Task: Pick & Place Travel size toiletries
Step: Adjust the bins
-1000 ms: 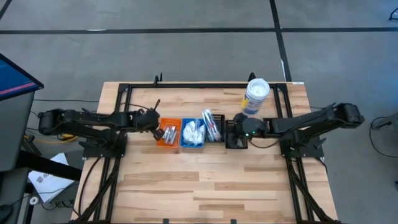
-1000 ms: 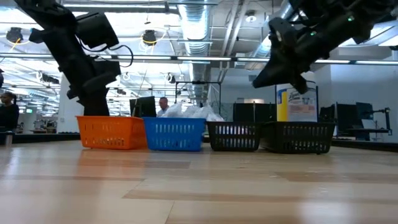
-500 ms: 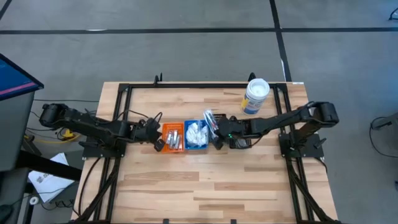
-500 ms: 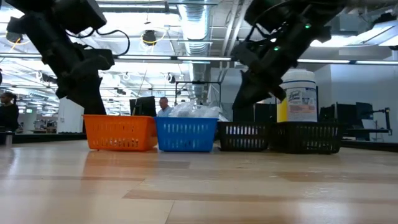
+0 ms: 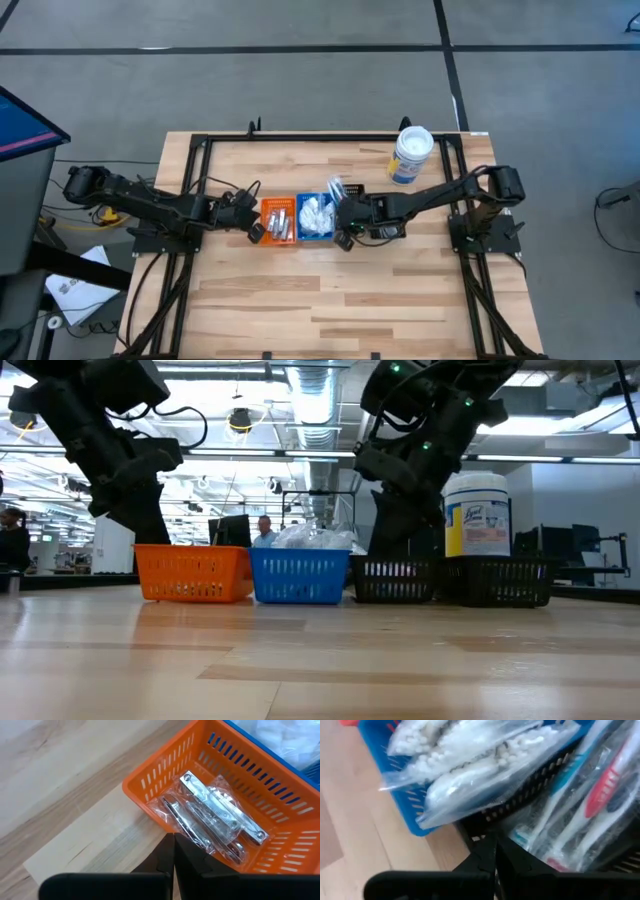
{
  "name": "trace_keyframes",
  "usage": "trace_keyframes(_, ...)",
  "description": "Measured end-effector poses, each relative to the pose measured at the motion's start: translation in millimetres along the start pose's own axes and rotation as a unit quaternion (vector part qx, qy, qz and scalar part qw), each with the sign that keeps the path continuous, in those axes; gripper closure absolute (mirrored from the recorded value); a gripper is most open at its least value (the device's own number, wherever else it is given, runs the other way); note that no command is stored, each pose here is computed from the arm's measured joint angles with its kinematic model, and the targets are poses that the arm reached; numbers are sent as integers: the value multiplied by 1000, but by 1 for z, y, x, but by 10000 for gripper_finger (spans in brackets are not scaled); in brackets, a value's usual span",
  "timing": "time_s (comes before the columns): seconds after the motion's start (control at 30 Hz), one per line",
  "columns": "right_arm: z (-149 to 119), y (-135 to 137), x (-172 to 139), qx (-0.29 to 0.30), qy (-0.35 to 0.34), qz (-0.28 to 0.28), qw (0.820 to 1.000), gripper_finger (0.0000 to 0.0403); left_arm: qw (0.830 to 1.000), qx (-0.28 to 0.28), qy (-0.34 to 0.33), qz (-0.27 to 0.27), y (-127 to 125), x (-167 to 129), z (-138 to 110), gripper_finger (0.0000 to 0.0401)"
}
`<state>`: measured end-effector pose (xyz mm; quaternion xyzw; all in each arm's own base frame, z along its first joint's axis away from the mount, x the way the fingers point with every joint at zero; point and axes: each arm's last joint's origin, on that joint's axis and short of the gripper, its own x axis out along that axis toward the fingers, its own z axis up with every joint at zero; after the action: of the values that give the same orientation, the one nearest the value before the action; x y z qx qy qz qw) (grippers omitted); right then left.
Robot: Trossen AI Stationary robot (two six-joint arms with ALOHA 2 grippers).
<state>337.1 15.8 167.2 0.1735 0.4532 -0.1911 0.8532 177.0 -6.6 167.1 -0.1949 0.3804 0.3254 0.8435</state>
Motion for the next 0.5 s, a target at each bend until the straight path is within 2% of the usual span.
trace_keyframes(0.23,-1,10,-9,-15,-3,35,999,403,1000,10,0,0,0,0,0,400)
trace_keyframes(0.4,3,8,-13,-11,-34,2,999,403,1000,10,0,0,0,0,0,400)
trace_keyframes(0.5,1,6,-11,-12,-22,1,1000,403,1000,10,-1,0,0,0,0,400)
